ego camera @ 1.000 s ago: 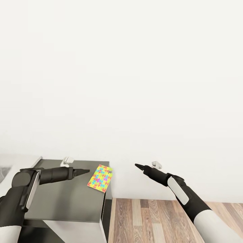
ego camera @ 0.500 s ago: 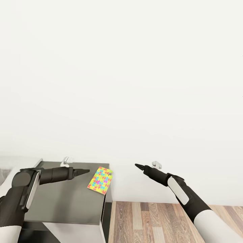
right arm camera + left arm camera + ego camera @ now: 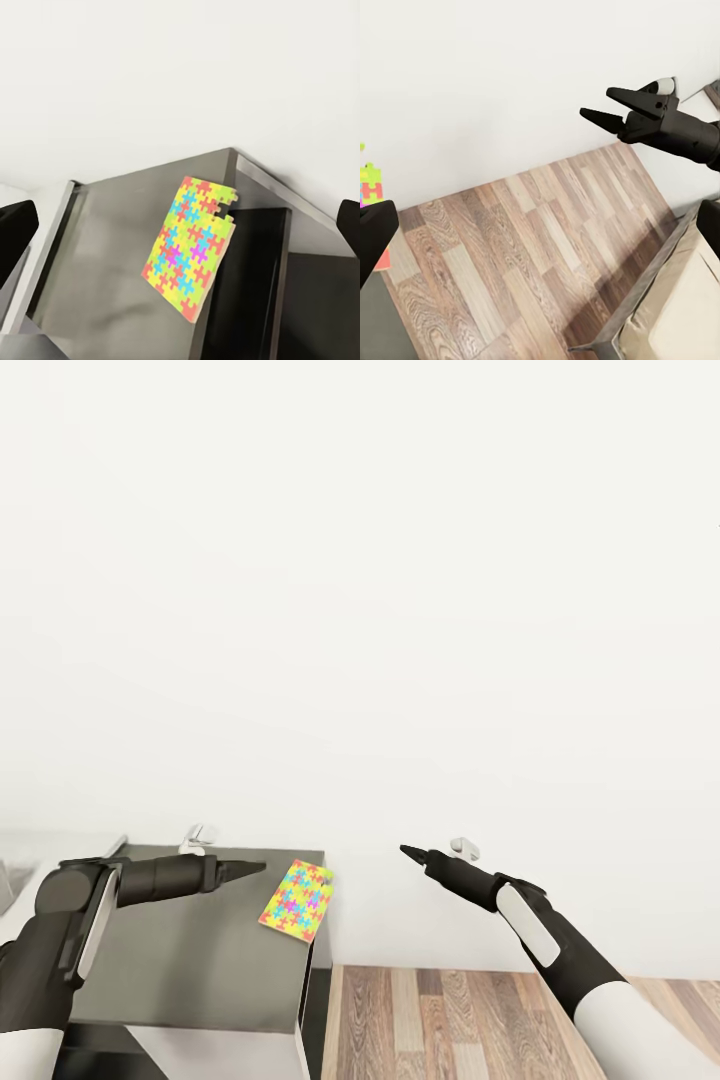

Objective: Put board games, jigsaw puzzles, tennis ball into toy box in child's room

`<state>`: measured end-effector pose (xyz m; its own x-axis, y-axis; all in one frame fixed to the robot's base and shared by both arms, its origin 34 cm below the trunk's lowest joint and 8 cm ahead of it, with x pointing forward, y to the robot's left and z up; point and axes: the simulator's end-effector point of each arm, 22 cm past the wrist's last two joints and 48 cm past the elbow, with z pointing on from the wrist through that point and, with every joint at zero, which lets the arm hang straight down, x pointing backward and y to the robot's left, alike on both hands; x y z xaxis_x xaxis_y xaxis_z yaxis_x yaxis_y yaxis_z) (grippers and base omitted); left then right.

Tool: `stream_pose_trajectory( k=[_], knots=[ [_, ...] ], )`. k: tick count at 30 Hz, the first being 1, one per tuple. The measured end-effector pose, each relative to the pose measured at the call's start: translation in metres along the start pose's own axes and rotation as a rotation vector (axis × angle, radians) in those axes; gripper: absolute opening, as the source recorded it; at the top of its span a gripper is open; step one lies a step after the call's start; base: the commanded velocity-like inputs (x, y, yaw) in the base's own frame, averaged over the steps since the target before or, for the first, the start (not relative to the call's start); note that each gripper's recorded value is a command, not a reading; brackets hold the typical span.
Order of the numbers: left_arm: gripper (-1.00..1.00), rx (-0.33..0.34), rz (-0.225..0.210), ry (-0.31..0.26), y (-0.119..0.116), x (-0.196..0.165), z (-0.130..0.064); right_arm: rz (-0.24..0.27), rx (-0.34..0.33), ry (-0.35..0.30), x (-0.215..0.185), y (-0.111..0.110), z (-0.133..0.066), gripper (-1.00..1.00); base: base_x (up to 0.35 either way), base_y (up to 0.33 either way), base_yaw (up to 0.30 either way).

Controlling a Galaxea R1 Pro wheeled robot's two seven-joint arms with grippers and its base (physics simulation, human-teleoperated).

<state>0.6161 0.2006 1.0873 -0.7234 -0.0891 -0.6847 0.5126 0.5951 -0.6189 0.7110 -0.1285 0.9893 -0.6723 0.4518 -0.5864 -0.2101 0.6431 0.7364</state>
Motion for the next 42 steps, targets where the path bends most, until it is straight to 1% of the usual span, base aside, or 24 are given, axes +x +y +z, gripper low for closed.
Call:
stream_pose_trajectory(
  k=[21, 31, 42],
  knots=[
    [1.00, 0.002, 0.027, -0.020, -0.012, -0.009, -0.008, -0.020, -0.016, -0.021, -0.012, 0.015, -0.007, 1.00, 0.000, 0.000, 0.009],
    [1.00, 0.004, 0.029, -0.022, -0.013, -0.010, -0.009, -0.021, -0.018, -0.023, -0.012, 0.017, -0.007, 1.00, 0.000, 0.007, 0.012],
    [1.00, 0.003, 0.029, -0.022, -0.013, -0.010, -0.009, -0.021, -0.019, -0.024, -0.012, 0.018, -0.006, 1.00, 0.000, 0.079, 0.000]
  ],
)
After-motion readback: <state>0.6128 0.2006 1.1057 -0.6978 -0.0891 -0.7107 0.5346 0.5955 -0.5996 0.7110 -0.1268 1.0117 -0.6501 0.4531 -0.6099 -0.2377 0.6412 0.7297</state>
